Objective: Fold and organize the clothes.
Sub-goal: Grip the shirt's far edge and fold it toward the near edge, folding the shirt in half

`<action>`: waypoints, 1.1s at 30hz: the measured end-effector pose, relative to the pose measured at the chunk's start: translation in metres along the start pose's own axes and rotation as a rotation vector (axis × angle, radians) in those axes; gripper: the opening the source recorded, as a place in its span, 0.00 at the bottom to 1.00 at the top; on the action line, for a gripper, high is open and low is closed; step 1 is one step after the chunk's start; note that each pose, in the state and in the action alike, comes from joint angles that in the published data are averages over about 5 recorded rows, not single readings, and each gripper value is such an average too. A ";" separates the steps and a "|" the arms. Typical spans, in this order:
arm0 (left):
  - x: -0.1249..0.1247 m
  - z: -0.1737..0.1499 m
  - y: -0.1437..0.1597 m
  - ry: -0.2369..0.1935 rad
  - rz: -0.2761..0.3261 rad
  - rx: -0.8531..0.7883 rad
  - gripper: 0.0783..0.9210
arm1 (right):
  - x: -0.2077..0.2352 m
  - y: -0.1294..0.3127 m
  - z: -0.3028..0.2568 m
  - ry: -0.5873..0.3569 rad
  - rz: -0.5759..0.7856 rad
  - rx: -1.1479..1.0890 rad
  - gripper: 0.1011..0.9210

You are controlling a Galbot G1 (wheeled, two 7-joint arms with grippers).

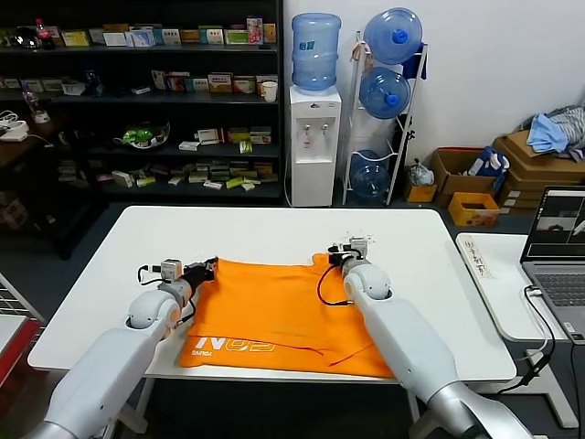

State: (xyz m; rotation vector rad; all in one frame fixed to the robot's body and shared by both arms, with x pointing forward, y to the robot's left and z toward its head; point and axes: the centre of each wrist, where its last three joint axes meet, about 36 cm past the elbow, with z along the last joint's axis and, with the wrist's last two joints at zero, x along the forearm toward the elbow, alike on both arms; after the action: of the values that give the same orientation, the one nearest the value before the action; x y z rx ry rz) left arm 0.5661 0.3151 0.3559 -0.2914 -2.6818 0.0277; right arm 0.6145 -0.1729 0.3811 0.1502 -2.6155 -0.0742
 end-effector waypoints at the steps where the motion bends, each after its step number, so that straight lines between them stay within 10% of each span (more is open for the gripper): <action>1: 0.003 0.000 0.000 -0.011 0.000 -0.005 0.02 | 0.005 -0.002 -0.001 -0.013 -0.003 -0.002 0.03; 13: 0.059 0.018 -0.004 -0.137 0.004 -0.089 0.02 | 0.095 -0.018 0.020 -0.085 -0.028 0.004 0.03; 33: 0.152 0.053 -0.035 -0.146 0.076 -0.163 0.02 | 0.241 -0.021 0.072 0.015 -0.049 0.045 0.03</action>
State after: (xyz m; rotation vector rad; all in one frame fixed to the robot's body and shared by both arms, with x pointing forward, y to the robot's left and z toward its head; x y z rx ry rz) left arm 0.4024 0.3137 0.3743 -0.4584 -2.8211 -0.1528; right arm 0.3728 -0.2216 0.4363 0.2299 -2.6002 -0.0316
